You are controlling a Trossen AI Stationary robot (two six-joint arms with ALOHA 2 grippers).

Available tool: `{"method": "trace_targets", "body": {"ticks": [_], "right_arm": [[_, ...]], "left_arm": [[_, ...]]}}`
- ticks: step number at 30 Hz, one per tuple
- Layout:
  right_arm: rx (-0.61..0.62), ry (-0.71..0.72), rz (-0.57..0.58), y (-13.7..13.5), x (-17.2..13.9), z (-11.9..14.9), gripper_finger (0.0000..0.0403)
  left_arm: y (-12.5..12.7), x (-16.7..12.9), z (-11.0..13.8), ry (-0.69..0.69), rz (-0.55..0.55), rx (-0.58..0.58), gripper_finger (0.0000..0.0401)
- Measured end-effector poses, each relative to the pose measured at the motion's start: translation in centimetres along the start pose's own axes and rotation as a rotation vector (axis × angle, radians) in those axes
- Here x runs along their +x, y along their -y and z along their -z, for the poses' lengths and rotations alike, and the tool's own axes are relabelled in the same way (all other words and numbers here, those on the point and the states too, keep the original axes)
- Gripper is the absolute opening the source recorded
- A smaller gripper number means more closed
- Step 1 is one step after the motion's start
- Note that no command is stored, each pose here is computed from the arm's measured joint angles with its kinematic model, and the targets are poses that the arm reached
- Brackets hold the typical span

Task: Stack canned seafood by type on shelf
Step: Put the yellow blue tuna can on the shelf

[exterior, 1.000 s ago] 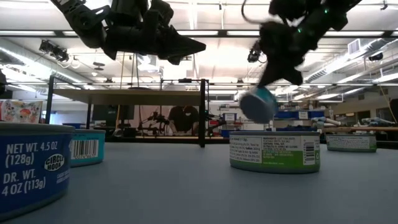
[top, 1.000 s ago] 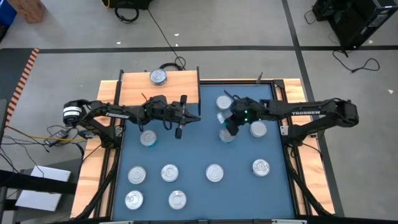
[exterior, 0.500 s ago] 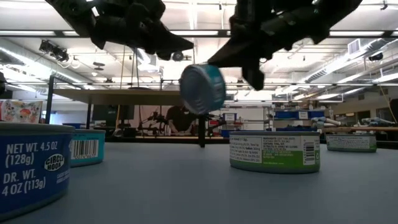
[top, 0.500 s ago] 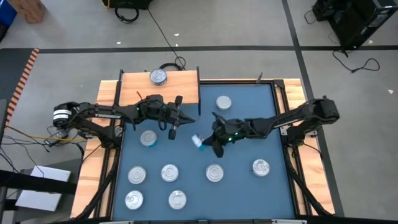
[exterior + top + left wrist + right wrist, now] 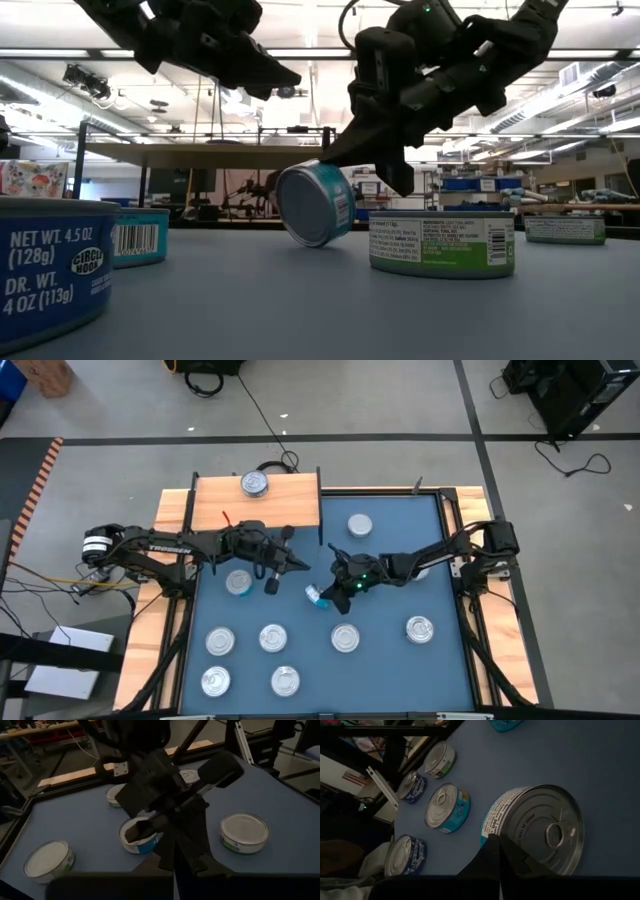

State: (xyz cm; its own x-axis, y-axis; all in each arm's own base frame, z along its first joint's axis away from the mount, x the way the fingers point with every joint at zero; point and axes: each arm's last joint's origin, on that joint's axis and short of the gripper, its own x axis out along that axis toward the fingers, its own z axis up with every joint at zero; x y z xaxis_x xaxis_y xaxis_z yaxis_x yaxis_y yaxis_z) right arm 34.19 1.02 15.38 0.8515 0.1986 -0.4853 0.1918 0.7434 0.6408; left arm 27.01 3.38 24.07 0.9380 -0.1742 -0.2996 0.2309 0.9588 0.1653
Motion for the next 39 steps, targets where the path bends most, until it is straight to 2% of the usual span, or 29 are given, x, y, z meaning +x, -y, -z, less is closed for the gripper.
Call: {"method": "trace_targets", "body": {"ticks": [7, 14, 20, 27, 32, 37, 39], "right_arm": [[-0.029, -0.012, 0.044, 0.8, -0.6, -0.6, 0.0009], [-0.062, -0.012, 0.070, 1.3, -0.7, -0.9, 0.0060], [-0.105, -0.026, 0.110, 1.7, -1.4, -1.2, 0.0098], [-0.167, 0.005, 0.211, 1.4, -2.9, -1.7, 0.0132], [-0.177, 0.041, 0.250, 0.8, -3.7, -2.0, 0.0156], [-0.273, 0.056, 0.279, -1.1, -3.6, -1.6, 0.0195], [-0.321, 0.042, 0.336, -2.3, -3.4, -1.6, 0.0214]], "left_arm": [[0.1, 0.0, 0.0, 0.001, 0.001, -0.023, 0.0001], [0.1, 0.0, 0.0, -0.002, -0.007, -0.076, 0.0001], [0.1, 0.0, 0.1, -0.010, -0.008, -0.075, 0.0001], [1.0, -0.3, 2.9, 0.044, -0.027, -0.137, 0.0001], [1.7, -1.0, 4.5, 0.137, -0.041, -0.187, 0.0001], [2.5, -1.6, 5.5, 0.214, -0.041, -0.186, 0.0001], [2.7, -1.8, 5.6, 0.240, -0.039, -0.176, 0.0001]]}}
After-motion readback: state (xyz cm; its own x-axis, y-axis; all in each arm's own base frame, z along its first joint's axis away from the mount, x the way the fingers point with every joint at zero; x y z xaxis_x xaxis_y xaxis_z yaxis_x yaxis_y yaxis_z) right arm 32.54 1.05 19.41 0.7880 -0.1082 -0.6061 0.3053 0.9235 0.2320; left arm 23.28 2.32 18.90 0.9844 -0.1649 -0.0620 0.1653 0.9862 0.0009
